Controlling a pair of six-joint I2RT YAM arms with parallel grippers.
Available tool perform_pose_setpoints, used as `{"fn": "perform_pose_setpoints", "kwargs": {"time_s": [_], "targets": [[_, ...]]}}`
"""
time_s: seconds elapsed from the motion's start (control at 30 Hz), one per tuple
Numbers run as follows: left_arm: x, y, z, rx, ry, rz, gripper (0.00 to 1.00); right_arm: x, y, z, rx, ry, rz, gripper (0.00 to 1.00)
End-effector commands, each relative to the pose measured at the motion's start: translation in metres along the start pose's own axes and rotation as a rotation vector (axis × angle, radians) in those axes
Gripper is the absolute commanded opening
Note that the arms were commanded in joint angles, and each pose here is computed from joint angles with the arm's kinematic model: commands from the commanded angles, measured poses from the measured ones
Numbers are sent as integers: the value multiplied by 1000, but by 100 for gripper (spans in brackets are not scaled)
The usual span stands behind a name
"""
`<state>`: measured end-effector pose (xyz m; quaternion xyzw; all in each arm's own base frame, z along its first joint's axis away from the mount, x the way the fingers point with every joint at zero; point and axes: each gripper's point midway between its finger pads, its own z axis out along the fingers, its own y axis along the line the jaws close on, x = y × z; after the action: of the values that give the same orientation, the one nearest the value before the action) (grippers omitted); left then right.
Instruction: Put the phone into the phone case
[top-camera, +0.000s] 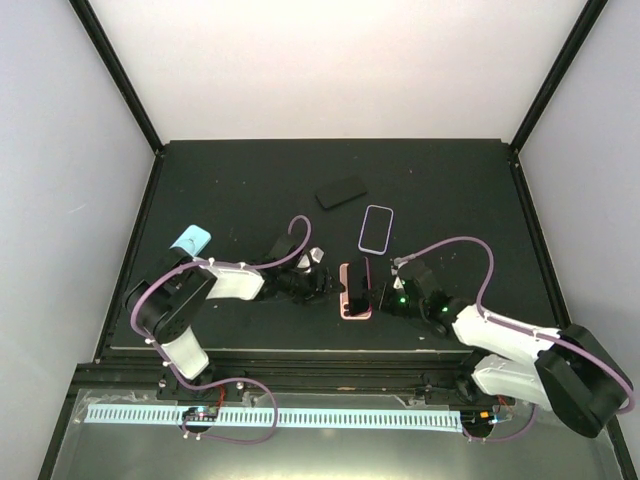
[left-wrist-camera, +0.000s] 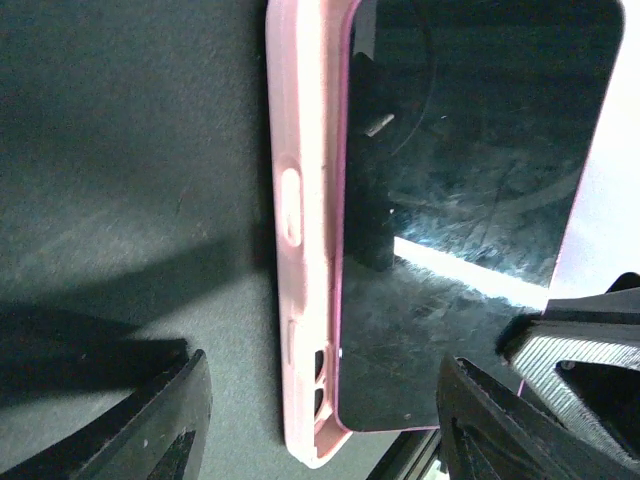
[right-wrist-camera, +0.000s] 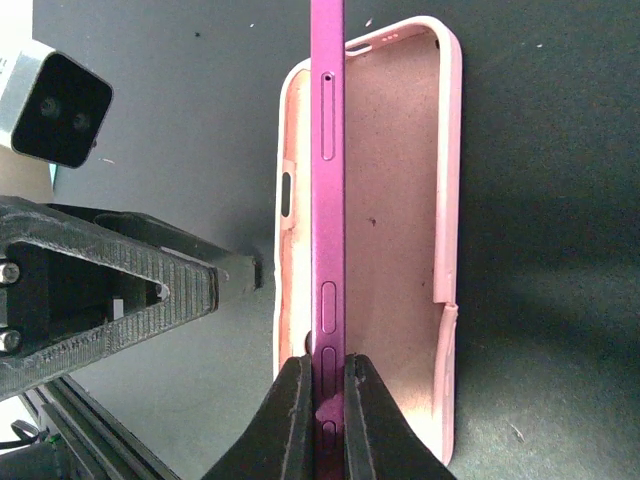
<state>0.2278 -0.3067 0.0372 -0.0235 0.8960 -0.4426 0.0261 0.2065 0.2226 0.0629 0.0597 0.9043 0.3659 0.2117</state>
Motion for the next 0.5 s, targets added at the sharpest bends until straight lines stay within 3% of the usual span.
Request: {"fn": "perform_pose_setpoints", "kwargs": {"time_s": [0.0,0.47], "targets": [[-9,-7,7,9,-12,36,63,0,11,5,-67,10,-31,1],[-12,-10,14,32,-13,76,62,25,15,23,-164,139,21,1]]}}
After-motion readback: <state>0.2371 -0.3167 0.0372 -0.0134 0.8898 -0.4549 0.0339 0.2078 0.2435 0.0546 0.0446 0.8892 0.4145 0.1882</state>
